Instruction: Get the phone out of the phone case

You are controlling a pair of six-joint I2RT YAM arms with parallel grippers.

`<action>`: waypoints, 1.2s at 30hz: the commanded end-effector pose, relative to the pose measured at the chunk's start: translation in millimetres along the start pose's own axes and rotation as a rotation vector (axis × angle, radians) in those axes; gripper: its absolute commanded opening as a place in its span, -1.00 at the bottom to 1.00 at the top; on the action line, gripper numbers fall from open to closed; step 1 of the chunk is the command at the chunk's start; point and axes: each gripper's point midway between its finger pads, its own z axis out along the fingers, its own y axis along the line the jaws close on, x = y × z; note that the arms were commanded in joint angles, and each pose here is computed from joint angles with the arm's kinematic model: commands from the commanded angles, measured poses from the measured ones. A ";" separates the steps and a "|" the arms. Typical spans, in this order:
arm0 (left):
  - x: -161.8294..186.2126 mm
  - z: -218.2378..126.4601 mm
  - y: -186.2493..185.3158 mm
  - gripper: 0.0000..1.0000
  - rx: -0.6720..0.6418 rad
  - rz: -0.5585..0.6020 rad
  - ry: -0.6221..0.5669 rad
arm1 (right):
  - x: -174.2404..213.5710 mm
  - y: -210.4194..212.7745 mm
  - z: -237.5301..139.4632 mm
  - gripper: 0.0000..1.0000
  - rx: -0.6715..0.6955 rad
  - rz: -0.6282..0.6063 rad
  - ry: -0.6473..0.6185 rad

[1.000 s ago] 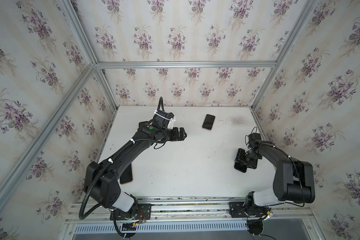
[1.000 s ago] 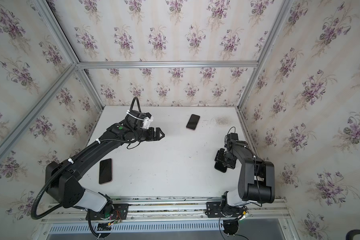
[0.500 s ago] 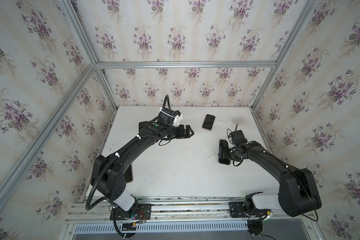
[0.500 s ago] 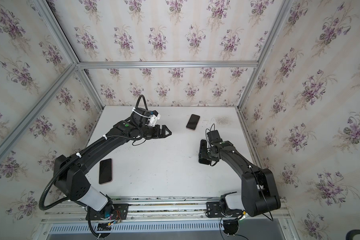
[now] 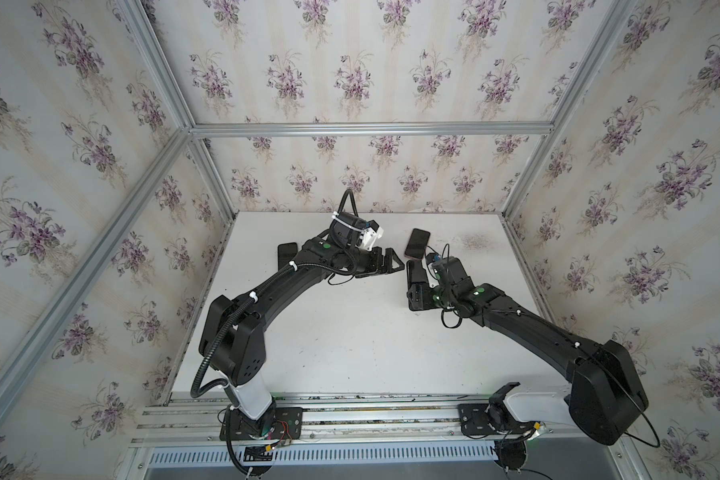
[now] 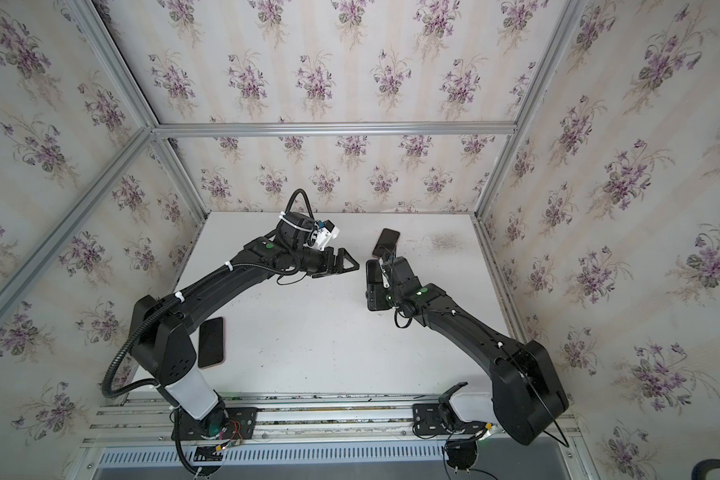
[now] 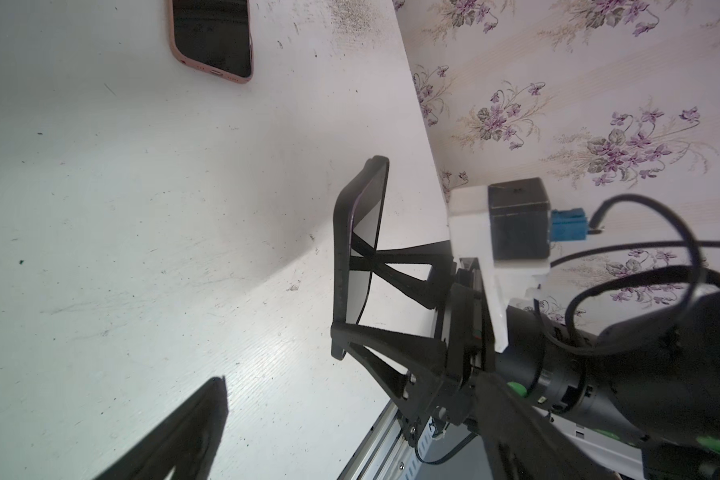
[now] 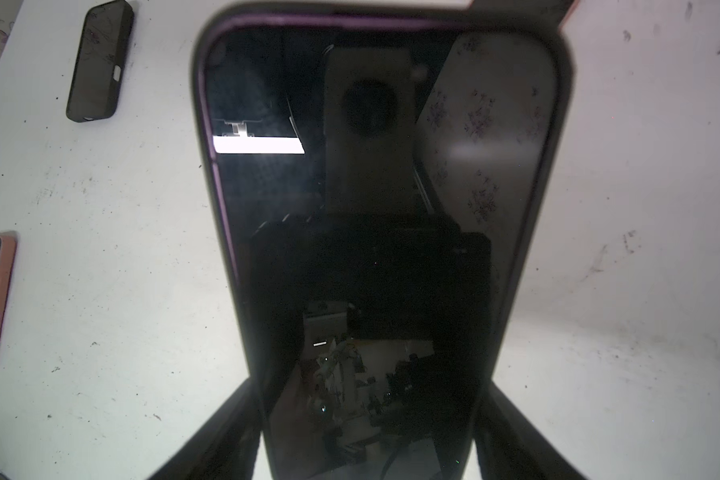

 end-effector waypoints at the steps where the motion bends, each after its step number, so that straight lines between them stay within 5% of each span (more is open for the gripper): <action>1: -2.2 1.2 -5.0 0.85 0.031 0.020 -0.002 | -24.5 28.0 -7.4 -0.18 -0.085 -0.071 -0.107; 36: 1.2 21.8 13.8 -0.44 0.017 0.034 0.059 | -9.7 61.5 -9.2 -0.39 -0.196 -0.218 -0.101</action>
